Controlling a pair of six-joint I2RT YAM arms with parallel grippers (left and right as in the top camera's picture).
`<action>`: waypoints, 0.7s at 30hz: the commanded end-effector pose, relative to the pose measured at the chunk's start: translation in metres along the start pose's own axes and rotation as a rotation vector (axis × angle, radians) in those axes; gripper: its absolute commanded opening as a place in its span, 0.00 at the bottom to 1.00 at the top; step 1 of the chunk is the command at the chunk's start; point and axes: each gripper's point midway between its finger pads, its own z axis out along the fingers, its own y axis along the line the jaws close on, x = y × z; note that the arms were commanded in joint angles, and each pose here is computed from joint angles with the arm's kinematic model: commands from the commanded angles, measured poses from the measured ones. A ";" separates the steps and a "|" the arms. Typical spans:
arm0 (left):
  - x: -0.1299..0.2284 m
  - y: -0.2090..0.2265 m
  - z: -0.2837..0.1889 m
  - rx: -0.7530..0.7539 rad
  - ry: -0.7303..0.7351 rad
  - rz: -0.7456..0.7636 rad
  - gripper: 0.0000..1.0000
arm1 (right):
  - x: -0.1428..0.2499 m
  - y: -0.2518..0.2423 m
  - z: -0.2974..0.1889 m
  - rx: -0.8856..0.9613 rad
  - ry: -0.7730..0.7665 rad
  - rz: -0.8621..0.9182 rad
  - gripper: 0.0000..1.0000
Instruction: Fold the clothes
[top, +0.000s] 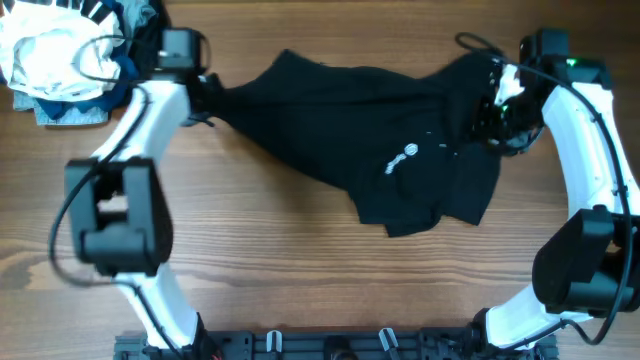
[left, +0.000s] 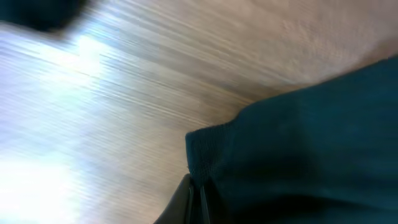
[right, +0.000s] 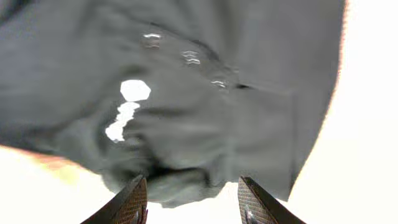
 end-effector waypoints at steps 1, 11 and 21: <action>-0.016 0.023 -0.037 -0.028 -0.053 -0.078 0.04 | 0.016 -0.018 0.025 0.052 0.031 0.015 0.47; -0.002 0.048 -0.047 -0.105 0.003 -0.100 0.04 | 0.045 -0.029 0.087 0.026 0.062 0.014 0.46; -0.002 0.048 -0.047 -0.104 0.005 -0.099 0.04 | 0.056 -0.024 0.116 0.111 0.026 0.031 0.31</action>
